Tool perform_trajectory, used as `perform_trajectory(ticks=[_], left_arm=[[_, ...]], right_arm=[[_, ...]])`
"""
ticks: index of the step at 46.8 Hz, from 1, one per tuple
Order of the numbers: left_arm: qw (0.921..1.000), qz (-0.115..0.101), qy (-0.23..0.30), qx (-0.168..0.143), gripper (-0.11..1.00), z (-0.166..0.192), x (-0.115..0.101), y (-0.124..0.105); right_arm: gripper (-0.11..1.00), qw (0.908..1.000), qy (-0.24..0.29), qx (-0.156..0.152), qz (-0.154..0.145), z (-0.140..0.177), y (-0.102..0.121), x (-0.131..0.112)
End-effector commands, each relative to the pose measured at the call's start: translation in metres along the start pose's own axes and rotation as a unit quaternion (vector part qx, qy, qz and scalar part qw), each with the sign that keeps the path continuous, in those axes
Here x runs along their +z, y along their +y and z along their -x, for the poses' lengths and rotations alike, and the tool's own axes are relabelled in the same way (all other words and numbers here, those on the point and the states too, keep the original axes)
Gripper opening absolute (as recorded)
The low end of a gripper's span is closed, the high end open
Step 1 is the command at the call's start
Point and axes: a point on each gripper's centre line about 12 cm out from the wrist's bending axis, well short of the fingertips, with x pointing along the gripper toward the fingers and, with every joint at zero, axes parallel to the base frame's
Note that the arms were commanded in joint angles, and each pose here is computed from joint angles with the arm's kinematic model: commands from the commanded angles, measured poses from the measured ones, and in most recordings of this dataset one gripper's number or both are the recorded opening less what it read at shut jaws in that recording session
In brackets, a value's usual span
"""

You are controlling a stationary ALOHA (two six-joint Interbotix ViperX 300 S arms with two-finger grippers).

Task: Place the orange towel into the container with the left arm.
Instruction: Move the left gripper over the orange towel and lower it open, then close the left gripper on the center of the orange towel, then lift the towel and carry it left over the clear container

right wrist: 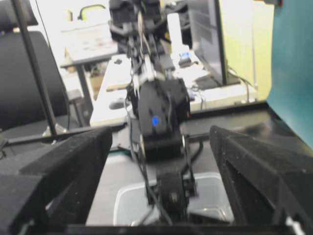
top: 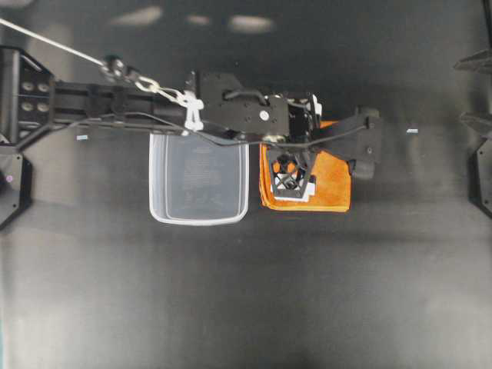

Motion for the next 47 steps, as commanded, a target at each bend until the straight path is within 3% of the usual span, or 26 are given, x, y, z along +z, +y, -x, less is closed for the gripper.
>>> perform_trajectory(ticks=[1, 14, 20, 25, 34, 41, 47], left_arm=[[1.0000, -0.005, -0.002, 0.000, 0.88, -0.006, 0.002, -0.004], [0.9999, -0.010, 0.000, -0.004, 0.87, -0.022, -0.002, -0.014], [0.9999, -0.011, 0.001, -0.004, 0.80, -0.022, -0.002, -0.014], [0.9999, -0.015, 0.000, -0.005, 0.60, -0.020, -0.001, -0.017], [0.9996, -0.022, -0.020, -0.002, 0.08, 0.000, 0.010, -0.018], [0.9981, -0.019, -0.059, 0.003, 0.05, 0.047, 0.029, -0.018], [0.9931, -0.026, -0.114, 0.008, 0.05, 0.110, 0.047, -0.022]], right_arm=[[0.78, 1.0000, -0.009, 0.002, 0.000, -0.001, 0.001, 0.004], [0.78, 0.9999, -0.011, 0.002, -0.003, 0.000, 0.001, 0.005], [0.78, 0.9999, -0.011, 0.002, -0.005, 0.000, 0.001, 0.005], [0.78, 0.9999, -0.014, 0.002, -0.005, 0.000, 0.001, 0.006], [0.78, 0.9998, -0.020, 0.004, -0.006, 0.001, 0.002, 0.009], [0.78, 0.9997, -0.021, 0.006, -0.006, 0.002, 0.002, 0.010], [0.78, 0.9997, -0.020, 0.010, -0.006, 0.002, 0.004, 0.009]])
